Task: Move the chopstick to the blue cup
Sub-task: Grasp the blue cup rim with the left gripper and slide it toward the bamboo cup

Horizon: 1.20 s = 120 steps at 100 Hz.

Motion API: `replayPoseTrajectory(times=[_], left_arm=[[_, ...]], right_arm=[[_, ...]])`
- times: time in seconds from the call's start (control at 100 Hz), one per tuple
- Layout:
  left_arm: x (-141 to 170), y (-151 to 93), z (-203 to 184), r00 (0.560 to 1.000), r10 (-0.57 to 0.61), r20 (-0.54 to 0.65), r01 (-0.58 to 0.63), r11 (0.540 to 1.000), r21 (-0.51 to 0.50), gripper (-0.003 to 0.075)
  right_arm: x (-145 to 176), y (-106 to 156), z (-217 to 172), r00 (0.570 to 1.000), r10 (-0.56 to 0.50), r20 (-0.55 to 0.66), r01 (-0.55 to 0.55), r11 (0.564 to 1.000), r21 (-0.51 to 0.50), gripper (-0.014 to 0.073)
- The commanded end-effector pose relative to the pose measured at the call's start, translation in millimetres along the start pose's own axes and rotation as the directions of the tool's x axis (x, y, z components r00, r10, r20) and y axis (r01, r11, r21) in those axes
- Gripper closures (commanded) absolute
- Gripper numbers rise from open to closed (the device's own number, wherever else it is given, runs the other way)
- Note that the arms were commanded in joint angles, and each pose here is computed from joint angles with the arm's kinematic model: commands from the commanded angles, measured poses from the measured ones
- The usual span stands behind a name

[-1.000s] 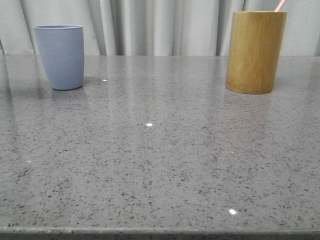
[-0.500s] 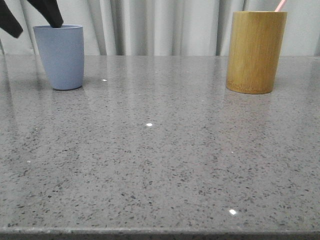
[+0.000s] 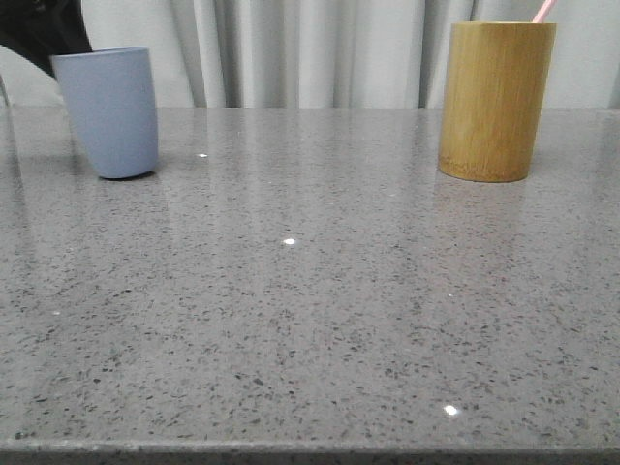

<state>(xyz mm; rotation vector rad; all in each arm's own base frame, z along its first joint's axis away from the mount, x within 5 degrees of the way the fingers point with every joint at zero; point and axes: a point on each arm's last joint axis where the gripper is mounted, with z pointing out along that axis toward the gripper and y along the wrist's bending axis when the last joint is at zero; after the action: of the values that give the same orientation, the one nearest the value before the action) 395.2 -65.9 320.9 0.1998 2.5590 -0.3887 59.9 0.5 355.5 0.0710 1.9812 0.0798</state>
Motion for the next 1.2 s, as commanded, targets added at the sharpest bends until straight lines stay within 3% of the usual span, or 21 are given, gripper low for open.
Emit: replayPoseTrajectory(times=[0.0, 0.18, 0.4, 0.73, 0.96, 1.19], left_arm=[[-14, -16, -30, 0.992, 0.028, 0.119, -0.032, 0.999, 0.028, 0.0740], [-20, -41, -48, 0.991, 0.090, 0.104, -0.098, 0.993, 0.070, 0.0739], [-26, -96, -70, 0.963, 0.227, 0.147, -0.245, 0.962, 0.118, 0.0739], [-16, -165, -44, 0.913, 0.387, 0.129, -0.404, 0.899, 0.166, 0.0739], [-8, -187, -22, 0.889, 0.447, 0.100, -0.458, 0.873, 0.167, 0.0739], [-5, -191, -13, 0.881, 0.466, 0.082, -0.473, 0.866, 0.161, 0.0739]], right_arm=[[-16, 1, -3, 0.995, -0.008, 0.095, 0.009, 1.000, -0.007, -0.0050], [-16, 1, -3, 0.995, -0.008, 0.095, 0.009, 1.000, -0.007, -0.0050], [-16, 1, -3, 0.995, -0.008, 0.095, 0.009, 1.000, -0.007, -0.0050], [-16, 1, -3, 0.995, -0.008, 0.095, 0.009, 1.000, -0.007, -0.0050], [-16, 1, -3, 0.995, -0.008, 0.095, 0.009, 1.000, -0.007, -0.0050], [-16, 1, -3, 0.995, -0.008, 0.095, 0.009, 1.000, -0.007, -0.0050]])
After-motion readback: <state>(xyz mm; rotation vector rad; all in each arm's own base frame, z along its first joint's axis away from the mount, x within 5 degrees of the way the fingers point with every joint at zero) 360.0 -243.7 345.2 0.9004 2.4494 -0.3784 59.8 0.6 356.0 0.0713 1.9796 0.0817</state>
